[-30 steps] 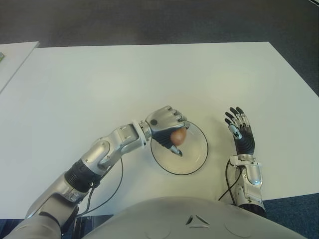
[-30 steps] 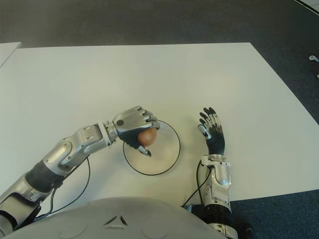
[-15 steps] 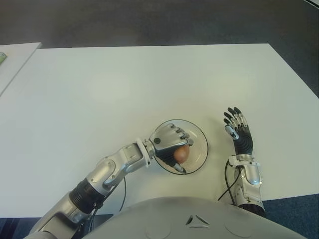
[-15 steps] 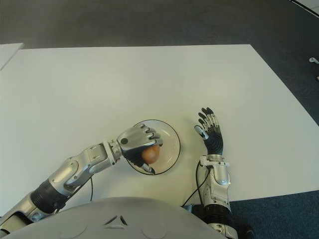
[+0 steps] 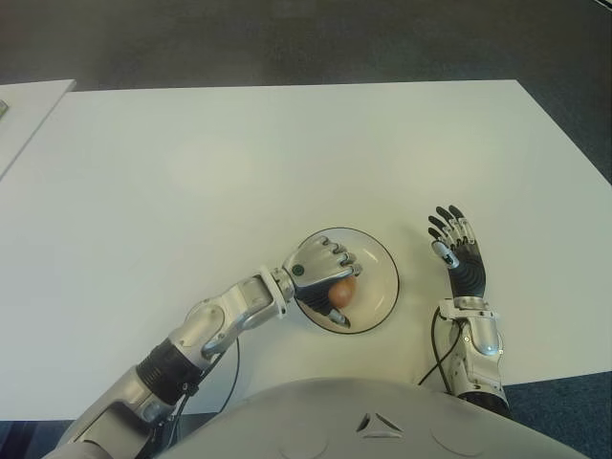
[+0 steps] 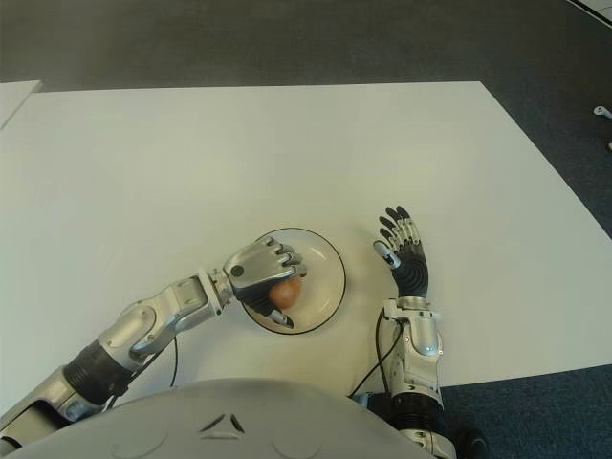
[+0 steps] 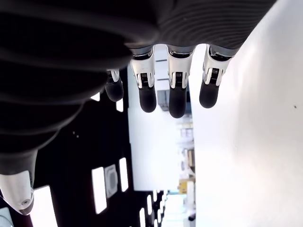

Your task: Put the apples into the plate.

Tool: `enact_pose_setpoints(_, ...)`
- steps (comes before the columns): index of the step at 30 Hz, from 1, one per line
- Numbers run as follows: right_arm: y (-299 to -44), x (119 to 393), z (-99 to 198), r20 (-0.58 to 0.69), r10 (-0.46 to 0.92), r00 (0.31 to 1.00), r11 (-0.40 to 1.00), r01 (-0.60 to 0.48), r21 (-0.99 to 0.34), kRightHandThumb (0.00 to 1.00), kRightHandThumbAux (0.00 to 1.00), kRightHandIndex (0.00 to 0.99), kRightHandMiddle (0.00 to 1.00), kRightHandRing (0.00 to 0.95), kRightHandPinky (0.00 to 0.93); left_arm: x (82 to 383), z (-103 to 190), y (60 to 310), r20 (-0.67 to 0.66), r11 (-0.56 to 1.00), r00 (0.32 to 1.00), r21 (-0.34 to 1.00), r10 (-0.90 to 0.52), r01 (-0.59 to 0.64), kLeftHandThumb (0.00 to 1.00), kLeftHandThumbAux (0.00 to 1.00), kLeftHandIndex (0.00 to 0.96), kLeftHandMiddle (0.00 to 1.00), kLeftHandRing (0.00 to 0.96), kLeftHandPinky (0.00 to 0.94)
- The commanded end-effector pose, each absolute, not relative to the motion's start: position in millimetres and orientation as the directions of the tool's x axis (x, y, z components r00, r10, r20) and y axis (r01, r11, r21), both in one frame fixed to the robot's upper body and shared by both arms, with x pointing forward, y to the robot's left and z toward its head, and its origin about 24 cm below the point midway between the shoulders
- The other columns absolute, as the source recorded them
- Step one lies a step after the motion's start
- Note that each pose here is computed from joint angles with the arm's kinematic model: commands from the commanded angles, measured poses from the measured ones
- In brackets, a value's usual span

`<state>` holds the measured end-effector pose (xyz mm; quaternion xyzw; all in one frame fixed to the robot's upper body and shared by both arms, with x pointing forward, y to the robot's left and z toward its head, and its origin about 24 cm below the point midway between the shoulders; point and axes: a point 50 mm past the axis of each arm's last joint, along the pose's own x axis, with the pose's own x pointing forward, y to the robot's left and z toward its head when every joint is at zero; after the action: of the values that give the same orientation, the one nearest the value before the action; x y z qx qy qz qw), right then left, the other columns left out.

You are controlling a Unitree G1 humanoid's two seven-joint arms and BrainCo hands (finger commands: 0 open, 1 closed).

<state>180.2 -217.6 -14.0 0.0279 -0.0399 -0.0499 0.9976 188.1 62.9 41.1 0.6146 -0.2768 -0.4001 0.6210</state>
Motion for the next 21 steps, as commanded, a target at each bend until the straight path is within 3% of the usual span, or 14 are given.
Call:
enact_pose_setpoints(1,-206.6,155.9,-42.6,-0.065,-0.147,0.987,0.978,0.155,0.139,0.195,0.539,0.073,0.148,0.149,0.168,188.7,38.7,64.9,-0.187,-0.115,0.515,0.979,-0.837,0.169,0.749,0.688,0.446,0.799,0.816,0.817)
enact_pose_setpoints(8,-206.1,156.2,-42.7,-0.061,-0.145,0.988,0.979,0.152,0.138,0.196,0.533,0.074,0.147,0.144,0.157,188.1,36.8,64.6,-0.128,-0.055,0.538,0.987,-0.833,0.149,0.749,0.688,0.446,0.803,0.820,0.818)
enact_pose_setpoints(11,-205.6,157.0,-42.8,-0.060,-0.140,0.988,0.980,0.147,0.135,0.193,0.535,0.070,0.145,0.140,0.154,188.7,36.6,65.0,-0.120,-0.037,0.557,0.987,-0.822,0.159,0.739,0.685,0.441,0.735,0.731,0.688)
enact_pose_setpoints(13,-205.3,157.3,-42.6,-0.059,-0.138,0.989,0.980,0.145,0.134,0.192,0.538,0.068,0.144,0.139,0.158,188.7,35.6,65.3,-0.132,-0.040,0.567,0.984,-0.813,0.172,0.718,0.688,0.429,0.550,0.537,0.513)
enact_pose_setpoints(16,-205.1,157.9,-42.9,-0.058,-0.133,0.989,0.982,0.139,0.131,0.191,0.546,0.065,0.146,0.144,0.168,189.3,34.3,66.2,-0.159,-0.059,0.576,0.980,-0.802,0.188,0.460,0.404,0.170,0.192,0.183,0.200)
enact_pose_setpoints(17,-205.1,158.1,-43.0,-0.058,-0.130,0.990,0.982,0.137,0.129,0.190,0.550,0.063,0.146,0.145,0.167,189.5,34.3,66.5,-0.163,-0.063,0.577,0.980,-0.801,0.190,0.392,0.341,0.109,0.123,0.117,0.128)
enact_pose_setpoints(21,-206.2,158.3,-43.3,-0.052,-0.111,0.992,0.986,0.117,0.116,0.172,0.562,0.058,0.141,0.139,0.145,188.9,36.5,66.6,-0.161,-0.061,0.570,0.980,-0.806,0.191,0.263,0.234,0.028,0.032,0.030,0.033)
